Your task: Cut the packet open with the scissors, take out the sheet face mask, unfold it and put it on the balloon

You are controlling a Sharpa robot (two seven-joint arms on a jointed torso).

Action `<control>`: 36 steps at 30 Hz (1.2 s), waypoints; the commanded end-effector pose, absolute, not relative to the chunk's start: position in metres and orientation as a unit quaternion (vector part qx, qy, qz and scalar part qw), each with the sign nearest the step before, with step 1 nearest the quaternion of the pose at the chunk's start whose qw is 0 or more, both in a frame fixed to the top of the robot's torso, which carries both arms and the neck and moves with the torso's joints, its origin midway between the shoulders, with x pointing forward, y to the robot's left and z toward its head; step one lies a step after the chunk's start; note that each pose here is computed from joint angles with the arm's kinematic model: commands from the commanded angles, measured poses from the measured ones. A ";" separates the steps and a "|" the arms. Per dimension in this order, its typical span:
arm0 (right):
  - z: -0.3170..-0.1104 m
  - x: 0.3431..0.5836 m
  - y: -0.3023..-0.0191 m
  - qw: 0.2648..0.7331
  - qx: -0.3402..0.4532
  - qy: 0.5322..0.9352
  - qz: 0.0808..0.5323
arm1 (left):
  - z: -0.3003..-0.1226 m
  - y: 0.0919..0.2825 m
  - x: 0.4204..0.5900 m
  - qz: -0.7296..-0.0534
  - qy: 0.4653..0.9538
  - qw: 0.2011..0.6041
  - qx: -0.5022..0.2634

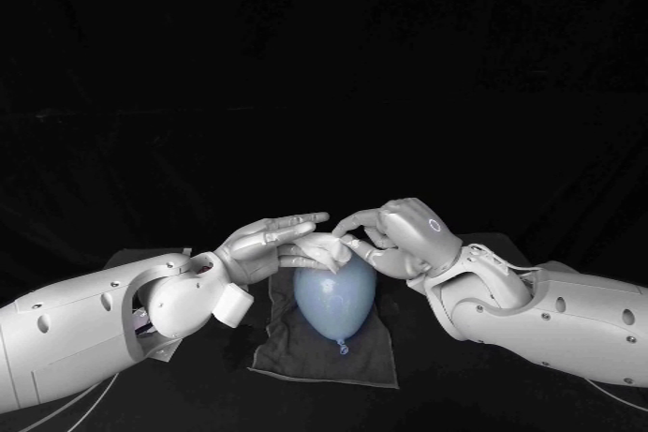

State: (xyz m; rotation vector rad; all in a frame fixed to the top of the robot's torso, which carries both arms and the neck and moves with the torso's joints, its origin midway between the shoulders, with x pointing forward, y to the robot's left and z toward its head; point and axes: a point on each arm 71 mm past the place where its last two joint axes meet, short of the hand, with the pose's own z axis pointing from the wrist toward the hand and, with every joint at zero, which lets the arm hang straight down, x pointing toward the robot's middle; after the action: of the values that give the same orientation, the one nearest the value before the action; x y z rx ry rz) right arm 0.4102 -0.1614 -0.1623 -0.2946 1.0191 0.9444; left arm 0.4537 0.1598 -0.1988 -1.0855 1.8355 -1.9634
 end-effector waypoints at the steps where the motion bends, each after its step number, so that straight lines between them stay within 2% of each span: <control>1: -0.162 0.409 -0.161 0.757 -0.141 0.469 0.433 | -0.200 0.161 0.456 -0.660 0.629 0.139 -0.387; 22: -0.165 0.412 -0.162 0.746 -0.151 0.490 0.425 | -0.202 0.164 0.458 -0.653 0.618 0.122 -0.420; 36: -0.168 0.414 -0.162 0.737 -0.159 0.505 0.421 | -0.203 0.166 0.460 -0.647 0.613 0.128 -0.436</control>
State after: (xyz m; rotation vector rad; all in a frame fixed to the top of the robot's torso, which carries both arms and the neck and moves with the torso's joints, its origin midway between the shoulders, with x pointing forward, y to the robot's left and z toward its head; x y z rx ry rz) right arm 0.4137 -0.1636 -0.1667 -0.3221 1.0903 0.9269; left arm 0.4589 0.1660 -0.2040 -1.2376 1.8018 -1.8869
